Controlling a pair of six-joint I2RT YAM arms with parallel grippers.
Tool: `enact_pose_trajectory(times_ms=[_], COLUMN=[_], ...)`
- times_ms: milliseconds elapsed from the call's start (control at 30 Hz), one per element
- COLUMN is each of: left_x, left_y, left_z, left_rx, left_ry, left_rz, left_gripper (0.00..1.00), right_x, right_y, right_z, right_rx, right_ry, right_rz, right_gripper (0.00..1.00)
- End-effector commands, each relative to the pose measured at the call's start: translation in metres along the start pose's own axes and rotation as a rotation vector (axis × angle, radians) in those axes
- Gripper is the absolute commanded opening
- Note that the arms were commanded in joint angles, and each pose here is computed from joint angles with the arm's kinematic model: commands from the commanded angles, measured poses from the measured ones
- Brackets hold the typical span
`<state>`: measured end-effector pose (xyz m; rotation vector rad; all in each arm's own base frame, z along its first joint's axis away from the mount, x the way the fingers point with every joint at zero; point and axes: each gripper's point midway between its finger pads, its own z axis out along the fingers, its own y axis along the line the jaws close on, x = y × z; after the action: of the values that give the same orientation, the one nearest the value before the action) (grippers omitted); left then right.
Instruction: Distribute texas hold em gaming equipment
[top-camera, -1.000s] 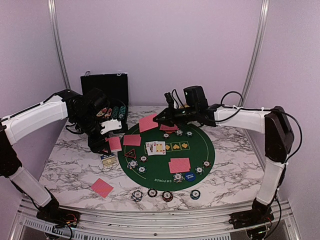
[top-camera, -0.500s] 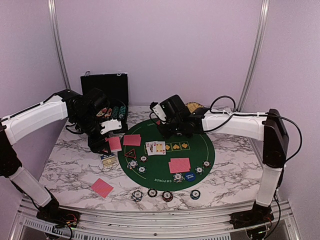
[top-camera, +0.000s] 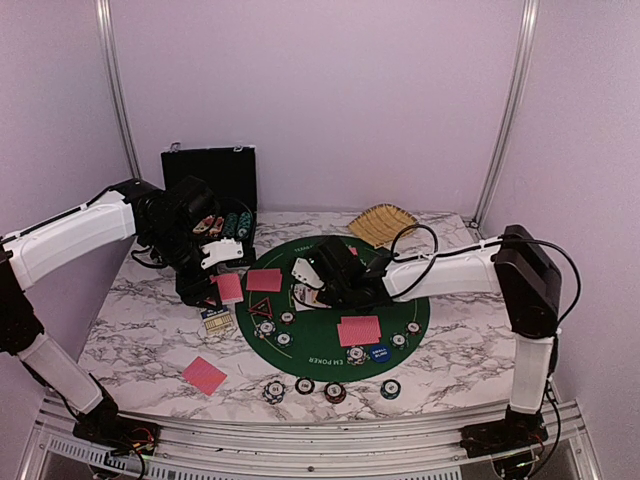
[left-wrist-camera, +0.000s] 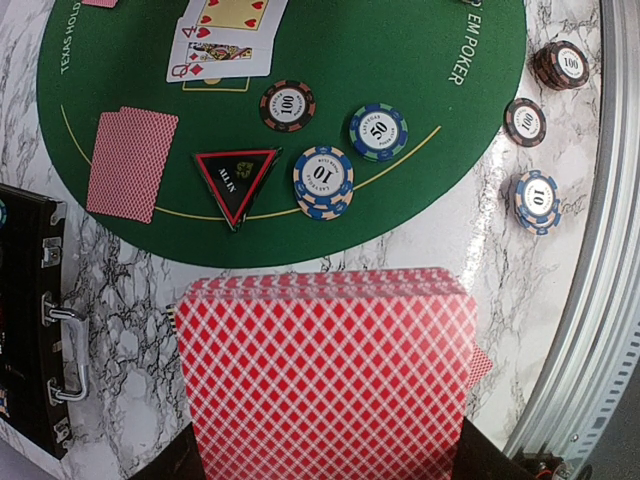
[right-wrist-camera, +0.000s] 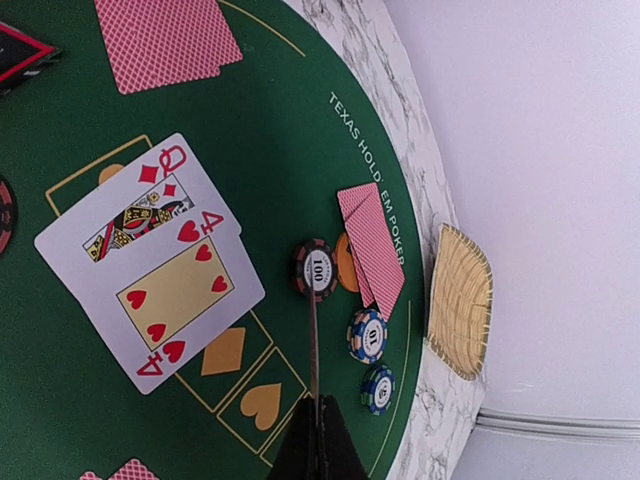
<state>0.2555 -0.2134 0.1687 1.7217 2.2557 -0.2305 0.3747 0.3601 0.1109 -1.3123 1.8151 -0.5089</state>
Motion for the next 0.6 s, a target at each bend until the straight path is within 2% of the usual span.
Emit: enact_pose_trajectory(times_ms=[0,567], left_x=[0.002,0.002], left_y=[-0.002,0.001], left_z=[-0.008,-0.011], left_rx=[-0.011,-0.027], left_ry=[-0.015,-0.014], left_rz=[-0.006,-0.005], left_gripper=[0.0,0.0], right_x=[-0.007,-0.005], right_y=[0.003,0.052], right_z=[0.007,0.025], right_rx=[0.078,-0.049], right_ry=[-0.026,-0.048], right_rz=[-0.091,-0.144], right_gripper=[0.0,0.0])
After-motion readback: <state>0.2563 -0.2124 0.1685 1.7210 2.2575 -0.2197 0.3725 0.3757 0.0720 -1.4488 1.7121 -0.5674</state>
